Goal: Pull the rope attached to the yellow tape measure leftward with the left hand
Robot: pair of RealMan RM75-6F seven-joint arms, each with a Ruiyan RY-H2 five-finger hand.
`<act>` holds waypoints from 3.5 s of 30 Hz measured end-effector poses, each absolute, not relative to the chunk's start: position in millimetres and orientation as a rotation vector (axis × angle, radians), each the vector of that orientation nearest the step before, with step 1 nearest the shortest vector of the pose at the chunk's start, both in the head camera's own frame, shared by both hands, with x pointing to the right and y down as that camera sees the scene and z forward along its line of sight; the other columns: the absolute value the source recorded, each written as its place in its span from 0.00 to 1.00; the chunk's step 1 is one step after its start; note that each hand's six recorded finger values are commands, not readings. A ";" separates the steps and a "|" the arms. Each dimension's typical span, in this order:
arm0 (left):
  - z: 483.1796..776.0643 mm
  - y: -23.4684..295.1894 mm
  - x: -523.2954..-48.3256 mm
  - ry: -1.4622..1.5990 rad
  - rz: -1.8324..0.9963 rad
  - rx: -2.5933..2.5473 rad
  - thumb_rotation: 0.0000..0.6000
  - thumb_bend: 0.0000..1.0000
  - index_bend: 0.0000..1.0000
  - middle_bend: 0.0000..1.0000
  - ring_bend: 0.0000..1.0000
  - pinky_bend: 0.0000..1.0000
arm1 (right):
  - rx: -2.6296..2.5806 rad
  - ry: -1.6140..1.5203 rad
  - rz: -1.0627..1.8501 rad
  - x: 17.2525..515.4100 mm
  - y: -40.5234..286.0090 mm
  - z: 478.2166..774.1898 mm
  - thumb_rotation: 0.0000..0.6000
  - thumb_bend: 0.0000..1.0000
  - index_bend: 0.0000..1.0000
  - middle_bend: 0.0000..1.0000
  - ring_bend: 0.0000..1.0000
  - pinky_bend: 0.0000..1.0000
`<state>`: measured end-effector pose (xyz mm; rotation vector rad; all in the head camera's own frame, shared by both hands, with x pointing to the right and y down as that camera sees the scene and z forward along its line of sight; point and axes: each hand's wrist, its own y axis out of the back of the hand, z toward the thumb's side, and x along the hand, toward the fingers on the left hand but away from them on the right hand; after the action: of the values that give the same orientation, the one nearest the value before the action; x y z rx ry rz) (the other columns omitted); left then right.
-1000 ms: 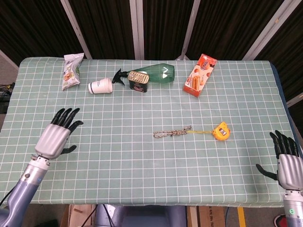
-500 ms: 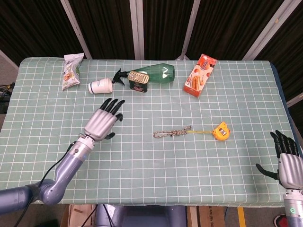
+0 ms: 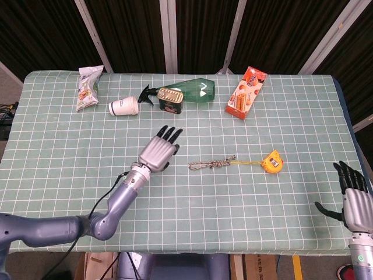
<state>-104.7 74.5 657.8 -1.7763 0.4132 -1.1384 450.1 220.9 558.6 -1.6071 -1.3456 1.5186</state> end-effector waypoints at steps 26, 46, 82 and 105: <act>711.4 93.2 -42.9 0.295 -1.163 -1.783 1.00 0.40 0.51 0.00 0.00 0.00 | -1.638 -1.383 1.547 453.1 220.4 561.1 1.00 0.18 0.00 0.00 0.00 0.00; 718.7 96.0 -27.4 0.317 -1.140 -1.800 1.00 0.45 0.54 0.00 0.00 0.00 | -1.648 -1.388 1.549 453.1 220.7 560.9 1.00 0.18 0.00 0.00 0.00 0.00; 694.1 85.6 -55.4 0.401 -1.094 -1.781 1.00 0.55 0.57 0.00 0.00 0.00 | -1.648 -1.392 1.552 453.5 221.3 560.1 1.00 0.18 0.00 0.00 0.00 0.00; 648.8 95.1 -174.9 0.519 -1.140 -1.757 1.00 0.55 0.58 0.00 0.00 0.00 | -1.636 -1.366 1.544 449.6 222.8 559.7 1.00 0.18 0.00 0.00 0.00 0.00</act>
<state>-174.9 95.1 648.8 -1.7567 0.5194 -1.1405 449.6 222.8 559.7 -1.6363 -1.3659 1.5443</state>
